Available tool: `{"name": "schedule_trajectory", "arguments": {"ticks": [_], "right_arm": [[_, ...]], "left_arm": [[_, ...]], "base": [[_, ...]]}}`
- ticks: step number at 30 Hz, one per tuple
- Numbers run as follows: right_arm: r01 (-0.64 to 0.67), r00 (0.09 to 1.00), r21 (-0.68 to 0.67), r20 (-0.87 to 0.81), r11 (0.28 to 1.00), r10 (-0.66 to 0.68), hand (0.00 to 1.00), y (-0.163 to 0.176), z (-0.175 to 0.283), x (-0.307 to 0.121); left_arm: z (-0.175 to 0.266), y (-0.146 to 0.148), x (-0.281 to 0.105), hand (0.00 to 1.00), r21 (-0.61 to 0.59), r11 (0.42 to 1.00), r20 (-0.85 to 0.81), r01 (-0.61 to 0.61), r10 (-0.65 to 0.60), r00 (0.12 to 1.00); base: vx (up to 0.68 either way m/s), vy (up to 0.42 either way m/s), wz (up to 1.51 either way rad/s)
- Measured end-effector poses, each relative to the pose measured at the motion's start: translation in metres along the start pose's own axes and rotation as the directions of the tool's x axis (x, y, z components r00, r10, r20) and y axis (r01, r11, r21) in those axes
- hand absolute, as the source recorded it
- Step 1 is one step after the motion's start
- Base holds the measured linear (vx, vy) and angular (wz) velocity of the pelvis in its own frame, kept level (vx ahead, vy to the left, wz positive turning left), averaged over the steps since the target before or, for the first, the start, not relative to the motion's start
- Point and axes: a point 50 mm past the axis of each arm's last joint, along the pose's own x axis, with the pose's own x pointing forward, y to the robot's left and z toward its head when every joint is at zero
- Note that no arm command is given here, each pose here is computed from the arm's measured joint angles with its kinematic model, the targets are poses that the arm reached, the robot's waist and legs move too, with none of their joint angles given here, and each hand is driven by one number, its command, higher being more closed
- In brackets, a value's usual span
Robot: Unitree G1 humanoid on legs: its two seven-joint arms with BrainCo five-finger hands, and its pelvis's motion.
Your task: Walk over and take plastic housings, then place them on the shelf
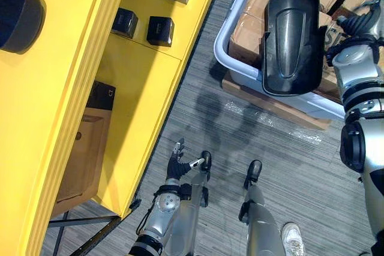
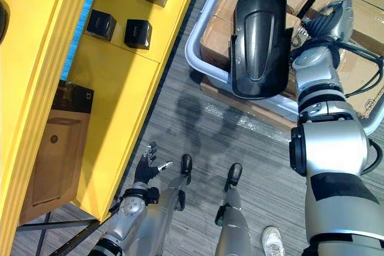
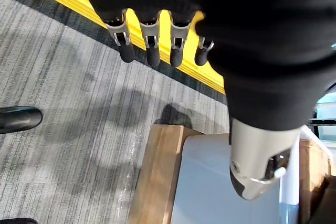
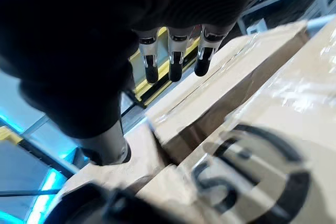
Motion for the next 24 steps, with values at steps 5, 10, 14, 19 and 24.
{"name": "schedule_trajectory", "arguments": {"ticks": [5,10,14,19,24], "right_arm": [[-0.043,0.999,0.018,0.013,0.999,0.042,0.00,0.016,0.002,-0.008],[-0.080,0.997,0.027,0.026,0.996,0.079,0.00,0.029,0.002,-0.015],[-0.110,0.994,0.022,0.017,0.994,0.110,0.00,0.040,-0.003,-0.022],[-0.132,0.991,0.003,0.010,0.991,0.132,0.00,0.049,-0.006,-0.028],[-0.124,0.989,0.014,-0.074,0.992,0.125,0.00,0.052,-0.016,-0.031]], "left_arm": [[-0.001,0.001,0.000,0.00,0.001,1.000,-0.005,-0.014,0.014,1.000],[-0.007,0.002,-0.001,0.00,0.010,1.000,-0.029,-0.020,0.020,0.999],[-0.008,0.003,0.000,0.00,0.010,1.000,-0.034,-0.030,0.030,0.999],[-0.010,0.003,-0.001,0.00,0.009,0.999,-0.041,-0.047,0.048,0.998],[-0.013,0.002,-0.002,0.00,0.011,0.999,-0.056,-0.048,0.048,0.997]], "base": [[0.03,0.030,0.00],[0.04,0.036,-0.01],[0.04,0.035,0.00],[0.00,0.000,0.00],[0.00,0.000,0.00]]}}
